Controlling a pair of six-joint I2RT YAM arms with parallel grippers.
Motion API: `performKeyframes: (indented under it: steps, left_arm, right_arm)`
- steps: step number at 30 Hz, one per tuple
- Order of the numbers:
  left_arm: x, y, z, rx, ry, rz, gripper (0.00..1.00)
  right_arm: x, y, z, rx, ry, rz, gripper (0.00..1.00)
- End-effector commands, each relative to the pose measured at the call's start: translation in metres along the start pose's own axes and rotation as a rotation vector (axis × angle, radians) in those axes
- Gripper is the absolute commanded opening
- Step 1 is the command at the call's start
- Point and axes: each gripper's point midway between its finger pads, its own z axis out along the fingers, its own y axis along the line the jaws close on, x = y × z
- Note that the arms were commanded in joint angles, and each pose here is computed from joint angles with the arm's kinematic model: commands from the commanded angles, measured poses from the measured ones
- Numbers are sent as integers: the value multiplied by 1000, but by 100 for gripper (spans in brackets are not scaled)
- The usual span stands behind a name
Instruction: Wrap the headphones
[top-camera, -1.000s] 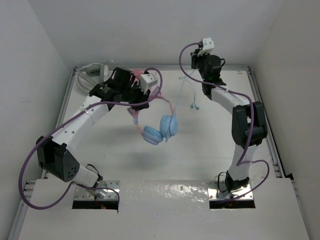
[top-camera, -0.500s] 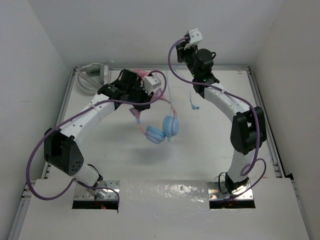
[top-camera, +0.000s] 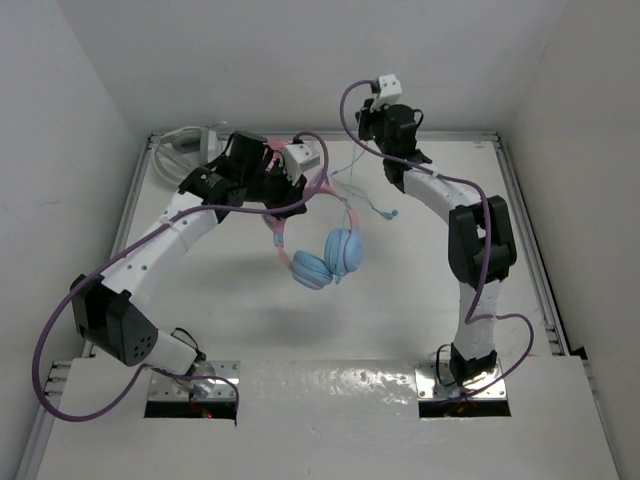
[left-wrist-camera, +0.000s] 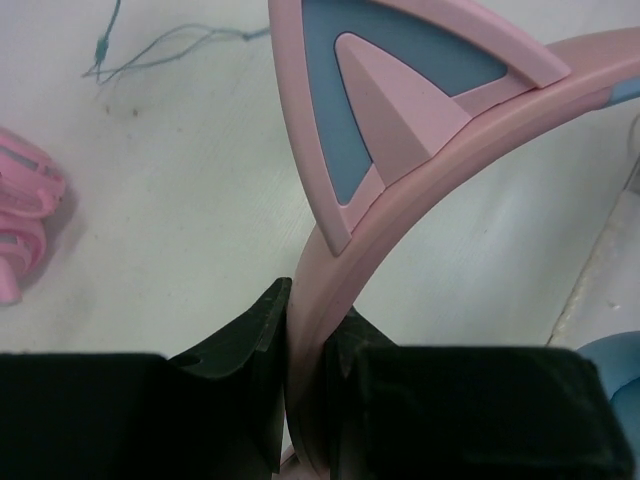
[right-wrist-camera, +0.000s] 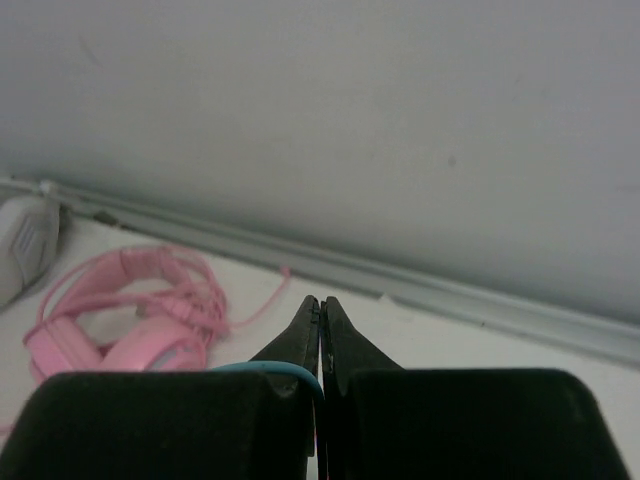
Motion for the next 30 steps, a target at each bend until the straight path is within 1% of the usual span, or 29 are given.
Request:
performKeyframes:
  steps: [1,2,3,4,5,6,7,8,9,10,12,14,18,20,22,23,24,25,26,27,29,30]
  left_arm:
    - [-63,-36,-33,130,-189,34,0]
    - [-67,-37,-33,142,-191,25,0]
    - [-74,-37,-35,148,-203,20,0]
    - [-88,-39,-44,162,-234,13,0]
    - [-94,-40,-47,169,-242,7,0]
    - [-97,-38,-47,178,-235,-22,0]
    - [-112,-39,-57,174,-268,-12,0]
    - [-114,-37,-57,175,-261,-29,0]
    - [-129,-33,-69,149,-294,-29,0]
    - [-135,-31,-75,131,-306,-32,0]
    - [-149,-23,-89,64,-338,-37,0]
    - [-157,-16,-98,8,-351,-48,0]
    - [-180,-15,-124,-47,-418,-45,0]
    - [-184,-9,-131,-77,-433,-68,0]
    - [-191,-2,-140,-112,-459,-85,0]
    - [-192,4,-142,-131,-466,-119,0]
    - [-191,16,-148,-165,-477,-143,0]
    - [-191,26,-149,-186,-484,-165,0]
    - [-189,41,-156,-213,-498,-233,0]
    - [-189,54,-153,-224,-502,-264,0]
    - [-186,78,-160,-246,-527,-359,0]
    - [-184,92,-160,-243,-537,-414,0]
  right_arm:
    - [36,17,-3,-60,49,89,0]
    - [54,28,-7,-112,62,102,0]
    - [63,35,-11,-149,65,111,0]
    - [69,43,-15,-187,66,122,0]
    - [77,64,-22,-277,75,123,0]
    - [86,72,-28,-315,68,125,0]
    - [89,80,-33,-346,64,135,15]
    - [96,93,-41,-398,56,143,26]
    - [97,100,-45,-425,50,165,33]
    - [100,108,-50,-452,45,179,42]
    - [99,117,-56,-486,11,223,47]
    - [109,129,-58,-504,17,238,53]
    - [128,142,-51,-478,68,215,55]
    - [145,147,-46,-457,143,192,56]
    - [159,139,-47,-399,221,191,56]
    - [161,135,-49,-369,239,202,55]
    - [162,129,-51,-339,244,197,50]
    - [162,127,-61,-332,247,201,45]
    - [161,127,-65,-331,246,217,37]
    - [166,131,-75,-354,256,230,18]
    - [157,137,-83,-384,245,269,5]
    - [156,143,-93,-415,234,284,2]
